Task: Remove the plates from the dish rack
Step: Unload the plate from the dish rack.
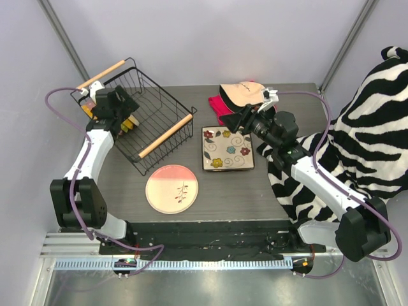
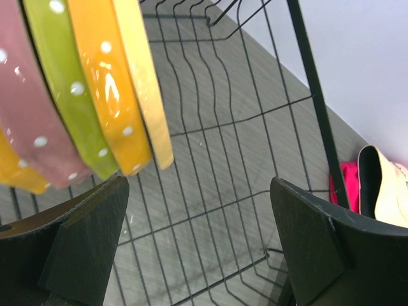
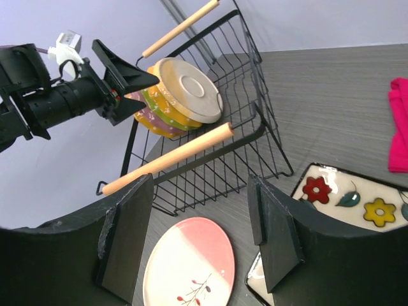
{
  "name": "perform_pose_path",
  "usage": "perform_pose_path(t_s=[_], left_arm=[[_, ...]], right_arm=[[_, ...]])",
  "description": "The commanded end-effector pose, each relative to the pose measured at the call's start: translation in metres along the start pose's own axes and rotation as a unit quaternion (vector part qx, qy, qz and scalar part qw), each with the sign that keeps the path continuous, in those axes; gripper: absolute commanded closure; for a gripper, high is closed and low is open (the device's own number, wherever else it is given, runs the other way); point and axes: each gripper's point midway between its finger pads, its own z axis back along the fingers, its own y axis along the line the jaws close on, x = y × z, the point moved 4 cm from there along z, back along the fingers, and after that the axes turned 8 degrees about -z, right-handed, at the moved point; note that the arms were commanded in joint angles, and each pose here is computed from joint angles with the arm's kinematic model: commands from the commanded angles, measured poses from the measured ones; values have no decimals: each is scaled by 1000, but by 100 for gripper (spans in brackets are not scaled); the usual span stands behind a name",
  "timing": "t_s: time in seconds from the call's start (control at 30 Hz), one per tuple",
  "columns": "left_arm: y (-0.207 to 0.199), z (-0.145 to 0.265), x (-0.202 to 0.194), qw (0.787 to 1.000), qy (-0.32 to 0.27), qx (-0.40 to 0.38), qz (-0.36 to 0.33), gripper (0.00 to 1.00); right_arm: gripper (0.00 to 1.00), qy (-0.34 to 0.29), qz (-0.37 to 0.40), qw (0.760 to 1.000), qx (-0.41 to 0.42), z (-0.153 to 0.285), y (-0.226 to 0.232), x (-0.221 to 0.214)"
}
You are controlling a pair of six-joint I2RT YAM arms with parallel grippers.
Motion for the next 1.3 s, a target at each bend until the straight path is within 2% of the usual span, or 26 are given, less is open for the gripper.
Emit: perform_pose_path(t_s=[0.0, 0.9, 1.27], left_arm=[[-18, -5, 37, 998, -60, -20, 13, 3], [-10, -65, 11, 999, -24, 21, -10, 2], [-6, -77, 12, 999, -33, 40, -12, 2]], right_arm=[[32, -31, 4, 999, 31, 3, 12, 16], [32, -32, -3, 999, 30, 8, -2, 17], [32, -27, -7, 999, 27, 4, -8, 14]])
